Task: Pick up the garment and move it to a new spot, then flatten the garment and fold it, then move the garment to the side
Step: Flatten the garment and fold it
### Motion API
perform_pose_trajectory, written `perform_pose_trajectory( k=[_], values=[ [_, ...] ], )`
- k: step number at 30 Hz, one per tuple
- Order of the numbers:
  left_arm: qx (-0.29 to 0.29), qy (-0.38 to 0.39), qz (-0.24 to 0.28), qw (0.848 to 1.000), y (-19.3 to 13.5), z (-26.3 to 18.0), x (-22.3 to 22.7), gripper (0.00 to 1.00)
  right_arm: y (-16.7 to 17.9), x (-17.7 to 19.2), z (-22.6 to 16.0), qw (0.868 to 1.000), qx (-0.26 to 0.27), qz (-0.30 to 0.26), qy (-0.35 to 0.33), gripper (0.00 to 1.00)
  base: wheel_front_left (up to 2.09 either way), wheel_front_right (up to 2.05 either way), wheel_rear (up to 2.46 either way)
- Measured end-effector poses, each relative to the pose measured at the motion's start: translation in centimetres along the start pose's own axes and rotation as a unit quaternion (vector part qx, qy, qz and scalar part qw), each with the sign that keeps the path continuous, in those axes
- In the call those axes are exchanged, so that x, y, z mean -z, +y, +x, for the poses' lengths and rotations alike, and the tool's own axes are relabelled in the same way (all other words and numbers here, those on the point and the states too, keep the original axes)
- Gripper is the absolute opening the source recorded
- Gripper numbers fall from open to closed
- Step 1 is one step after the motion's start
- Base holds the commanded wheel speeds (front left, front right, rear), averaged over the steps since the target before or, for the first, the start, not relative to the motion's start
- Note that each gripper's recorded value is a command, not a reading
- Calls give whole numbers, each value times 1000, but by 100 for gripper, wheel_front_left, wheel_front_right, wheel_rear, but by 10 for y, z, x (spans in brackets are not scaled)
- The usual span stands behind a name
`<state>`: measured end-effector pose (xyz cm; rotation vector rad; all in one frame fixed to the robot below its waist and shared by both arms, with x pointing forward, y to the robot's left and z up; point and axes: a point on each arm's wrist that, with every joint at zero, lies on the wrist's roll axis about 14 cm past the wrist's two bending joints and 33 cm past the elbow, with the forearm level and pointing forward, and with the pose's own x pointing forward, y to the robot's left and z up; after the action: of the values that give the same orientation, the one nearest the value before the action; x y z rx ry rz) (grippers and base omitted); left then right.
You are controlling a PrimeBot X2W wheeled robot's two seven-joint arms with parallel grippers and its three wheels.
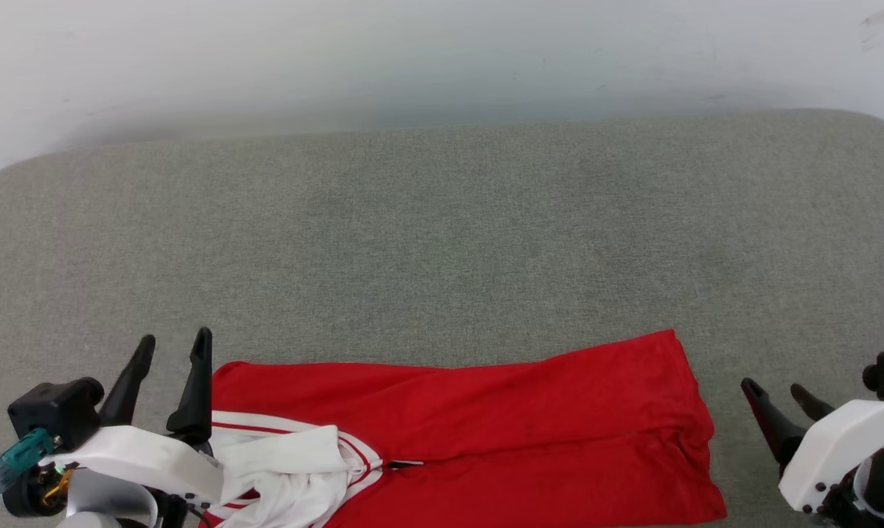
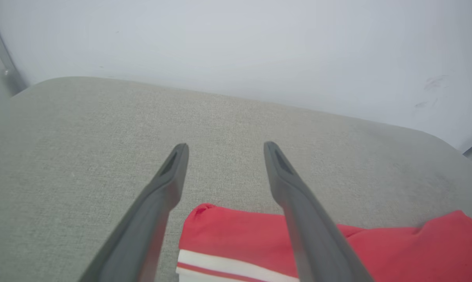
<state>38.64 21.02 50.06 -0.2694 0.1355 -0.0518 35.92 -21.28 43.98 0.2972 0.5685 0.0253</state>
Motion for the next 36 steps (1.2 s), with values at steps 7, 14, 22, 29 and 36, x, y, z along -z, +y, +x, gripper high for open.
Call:
perform_pose_trajectory(
  k=[7, 14, 22, 29, 36],
  values=[
    [9, -111, 50, 993, -15, 0, -45, 100, -4, -18, 3, 999, 8, -39, 21, 100, 0, 0, 0],
    [8, -149, 72, 986, -23, -3, -59, 100, 22, 12, 22, 992, -22, -69, 100, 100, 0, 0, 0],
    [-3, -137, 72, 988, -16, 2, -48, 100, 29, 66, 41, 979, -34, -59, 195, 100, 0, 0, 0],
    [-6, -130, 71, 989, -13, 6, -42, 100, 42, 88, 43, 968, -55, -57, 238, 100, 0, 0, 0],
    [8, -130, 80, 988, -19, 5, -42, 100, 50, 93, 35, 967, -65, -39, 242, 0, 0, 0, 0]
  ],
)
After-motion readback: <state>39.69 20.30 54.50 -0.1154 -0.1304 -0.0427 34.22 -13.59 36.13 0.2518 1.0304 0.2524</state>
